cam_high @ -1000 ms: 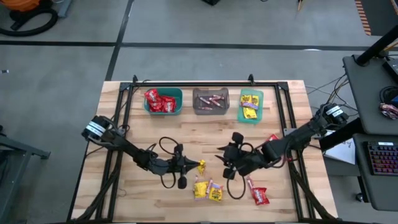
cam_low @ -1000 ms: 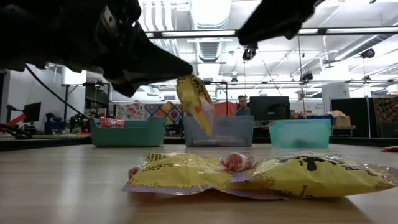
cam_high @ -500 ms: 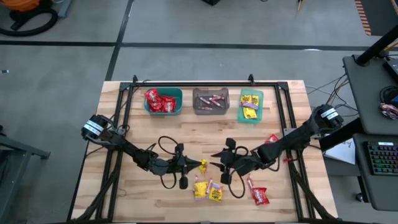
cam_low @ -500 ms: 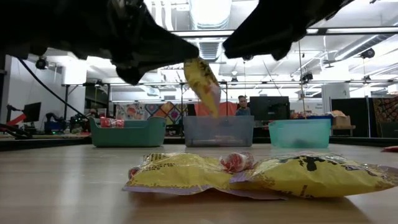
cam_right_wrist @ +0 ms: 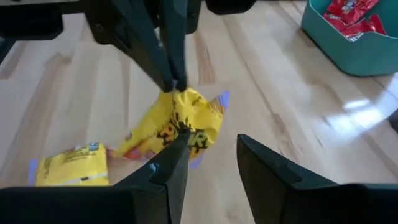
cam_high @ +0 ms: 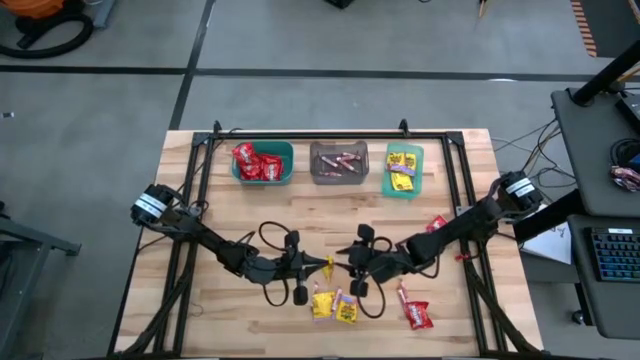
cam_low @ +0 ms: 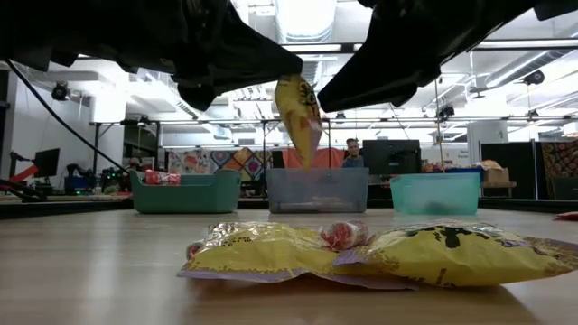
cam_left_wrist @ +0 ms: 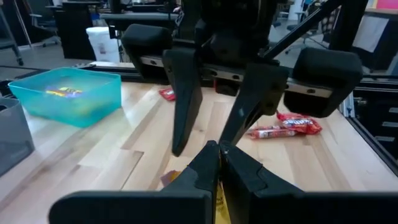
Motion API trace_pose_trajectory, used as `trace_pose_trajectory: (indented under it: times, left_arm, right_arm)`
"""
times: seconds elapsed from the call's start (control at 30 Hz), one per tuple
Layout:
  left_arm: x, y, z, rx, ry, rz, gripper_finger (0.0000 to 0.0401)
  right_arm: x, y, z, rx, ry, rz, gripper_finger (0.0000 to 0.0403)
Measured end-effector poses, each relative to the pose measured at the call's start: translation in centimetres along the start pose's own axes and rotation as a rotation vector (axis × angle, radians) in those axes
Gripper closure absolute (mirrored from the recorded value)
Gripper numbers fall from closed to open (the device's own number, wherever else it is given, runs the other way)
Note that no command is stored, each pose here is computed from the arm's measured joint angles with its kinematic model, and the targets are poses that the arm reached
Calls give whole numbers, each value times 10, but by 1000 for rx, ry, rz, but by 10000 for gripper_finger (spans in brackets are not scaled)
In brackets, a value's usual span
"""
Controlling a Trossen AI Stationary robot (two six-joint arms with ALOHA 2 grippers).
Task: Sort candy
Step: Put the yellow candy into the light green bin
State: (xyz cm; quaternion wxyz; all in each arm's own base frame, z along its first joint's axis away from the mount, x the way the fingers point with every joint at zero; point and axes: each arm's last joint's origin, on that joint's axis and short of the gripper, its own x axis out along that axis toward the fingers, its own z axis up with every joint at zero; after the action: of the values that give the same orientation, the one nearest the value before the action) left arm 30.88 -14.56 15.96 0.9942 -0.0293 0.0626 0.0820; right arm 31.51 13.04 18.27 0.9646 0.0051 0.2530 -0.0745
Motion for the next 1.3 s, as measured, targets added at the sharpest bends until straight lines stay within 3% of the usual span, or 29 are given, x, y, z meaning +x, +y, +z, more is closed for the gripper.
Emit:
trace_pose_trajectory:
  times: [0.2, 0.63, 0.9, 1.1, 1.3]
  left_arm:
    - [0, 2, -6, 14, 53, 10, 401]
    - [-5, 8, -25, 1, 145, 30, 401]
    - [-10, 11, -43, -39, 313, 50, 400]
    - [-16, 15, -54, -37, 423, 95, 370]
    - [-20, 17, -56, -5, 500, 69, 324]
  right_arm:
    - [-3, 1, 3, 33, 3, 50, 273]
    - [-4, -1, 1, 49, 32, 40, 273]
    - [-3, -2, -4, 74, 68, 28, 273]
    - [-3, -2, -6, 79, 80, 22, 273]
    - [-3, -2, -6, 85, 82, 22, 273]
